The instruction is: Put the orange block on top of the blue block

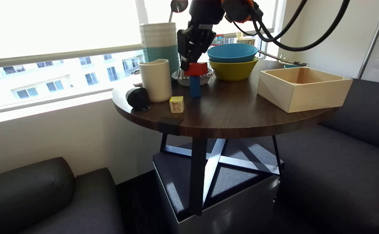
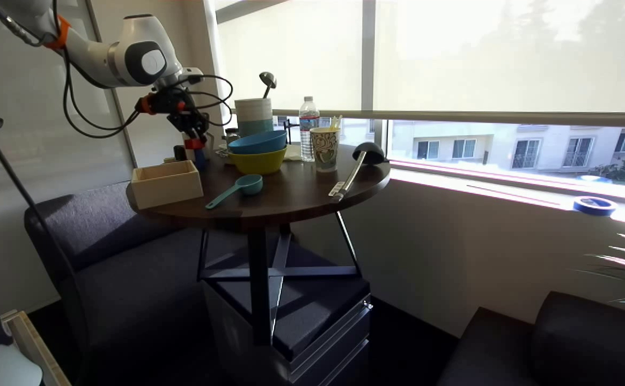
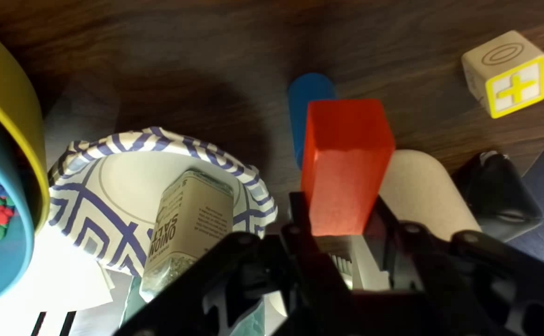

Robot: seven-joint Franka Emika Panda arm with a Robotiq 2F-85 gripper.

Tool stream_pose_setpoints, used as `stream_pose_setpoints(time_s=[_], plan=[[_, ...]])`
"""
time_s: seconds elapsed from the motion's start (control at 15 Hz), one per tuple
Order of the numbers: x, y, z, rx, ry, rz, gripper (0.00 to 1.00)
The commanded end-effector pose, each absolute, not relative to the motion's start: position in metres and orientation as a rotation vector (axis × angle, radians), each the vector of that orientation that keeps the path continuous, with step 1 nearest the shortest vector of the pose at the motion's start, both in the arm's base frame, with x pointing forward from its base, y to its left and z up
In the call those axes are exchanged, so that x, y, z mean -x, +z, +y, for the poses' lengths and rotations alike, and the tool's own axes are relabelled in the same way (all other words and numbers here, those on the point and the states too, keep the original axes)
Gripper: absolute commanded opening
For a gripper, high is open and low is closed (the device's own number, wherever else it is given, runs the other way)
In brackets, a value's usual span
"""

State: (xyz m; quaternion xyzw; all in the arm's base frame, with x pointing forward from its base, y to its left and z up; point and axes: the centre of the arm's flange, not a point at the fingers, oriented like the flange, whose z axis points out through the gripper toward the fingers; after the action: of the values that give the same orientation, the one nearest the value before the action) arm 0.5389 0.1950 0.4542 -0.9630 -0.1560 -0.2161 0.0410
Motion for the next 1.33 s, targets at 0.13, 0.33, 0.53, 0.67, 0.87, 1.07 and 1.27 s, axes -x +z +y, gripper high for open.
stream_pose_setpoints(time_s=[0.13,0.33,0.53,0.67,0.87,1.07,1.27], plan=[[-0.537,0.450,0.196,2.947,-0.683,-0.488,0.08],[-0.539,0.451,0.196,2.942,-0.695,-0.486,0.08],[-0.539,0.449,0.195,2.948,-0.690,-0.495,0.08],[-0.541,0.449,0.193,2.960,-0.696,-0.482,0.58],[-0.541,0.450,0.193,2.957,-0.702,-0.473,0.72],[-0.539,0.460,0.193,2.944,-0.717,-0.461,0.93],[-0.530,0.481,0.194,2.959,-0.729,-0.435,1.00]])
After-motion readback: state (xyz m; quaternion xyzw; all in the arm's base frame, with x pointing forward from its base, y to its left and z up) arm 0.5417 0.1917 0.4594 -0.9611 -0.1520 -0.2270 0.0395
